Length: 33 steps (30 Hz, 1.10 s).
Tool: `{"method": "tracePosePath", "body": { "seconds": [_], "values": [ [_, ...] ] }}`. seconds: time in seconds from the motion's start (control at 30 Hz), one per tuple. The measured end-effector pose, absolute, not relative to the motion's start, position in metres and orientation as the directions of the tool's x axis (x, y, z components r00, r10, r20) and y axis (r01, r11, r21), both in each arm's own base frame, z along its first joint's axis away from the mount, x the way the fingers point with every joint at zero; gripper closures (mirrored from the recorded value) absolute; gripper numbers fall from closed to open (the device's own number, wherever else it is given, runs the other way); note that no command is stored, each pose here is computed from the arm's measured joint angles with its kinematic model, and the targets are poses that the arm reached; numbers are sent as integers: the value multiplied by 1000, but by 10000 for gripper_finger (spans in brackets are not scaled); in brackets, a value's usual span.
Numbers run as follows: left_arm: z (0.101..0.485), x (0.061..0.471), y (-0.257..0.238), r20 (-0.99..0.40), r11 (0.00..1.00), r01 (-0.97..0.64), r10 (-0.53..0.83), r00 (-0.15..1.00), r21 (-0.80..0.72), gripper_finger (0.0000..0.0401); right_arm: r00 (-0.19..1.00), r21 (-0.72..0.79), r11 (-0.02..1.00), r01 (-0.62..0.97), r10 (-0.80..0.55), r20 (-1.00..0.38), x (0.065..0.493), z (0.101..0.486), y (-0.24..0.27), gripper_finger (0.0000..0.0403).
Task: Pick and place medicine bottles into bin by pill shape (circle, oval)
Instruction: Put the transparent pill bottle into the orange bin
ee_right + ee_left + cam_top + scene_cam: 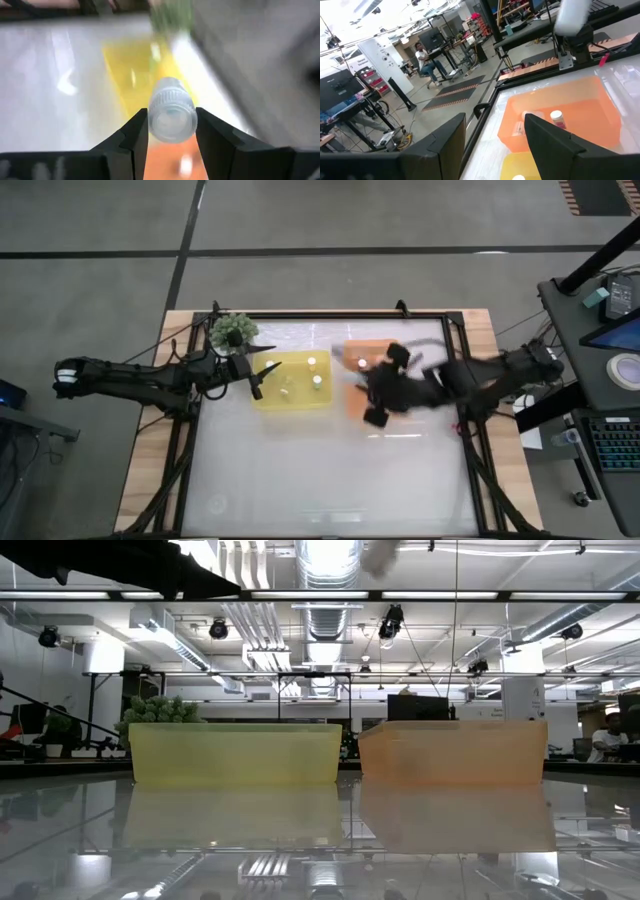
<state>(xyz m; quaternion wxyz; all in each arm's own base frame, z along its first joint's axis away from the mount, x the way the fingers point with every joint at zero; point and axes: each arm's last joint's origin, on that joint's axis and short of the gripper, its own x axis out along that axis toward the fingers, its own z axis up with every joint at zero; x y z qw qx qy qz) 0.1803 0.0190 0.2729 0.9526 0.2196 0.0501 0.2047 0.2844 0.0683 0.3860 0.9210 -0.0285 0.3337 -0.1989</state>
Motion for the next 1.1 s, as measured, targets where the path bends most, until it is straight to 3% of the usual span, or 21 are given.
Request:
{"method": "tracePosePath", "body": {
  "seconds": [0.23, 0.5, 0.73, 1.1],
  "values": [
    [273, 180, 19, -6, 819, -367, 412, 911, 440, 214, 395, 60, 869, 491, -160, -905, 285, 354, 4, 275],
    [273, 180, 19, -6, 817, -366, 412, 911, 445, 214, 276, 248, 859, 447, 131, -952, 298, 331, -19, 274],
    [273, 180, 19, -6, 818, -366, 412, 911, 445, 214, 215, 205, 880, 429, 121, -969, 308, 312, -28, 275],
    [273, 180, 19, -7, 818, -366, 412, 911, 444, 214, 101, 141, 899, 415, 108, -989, 304, 250, -66, 275]
  ]
}}
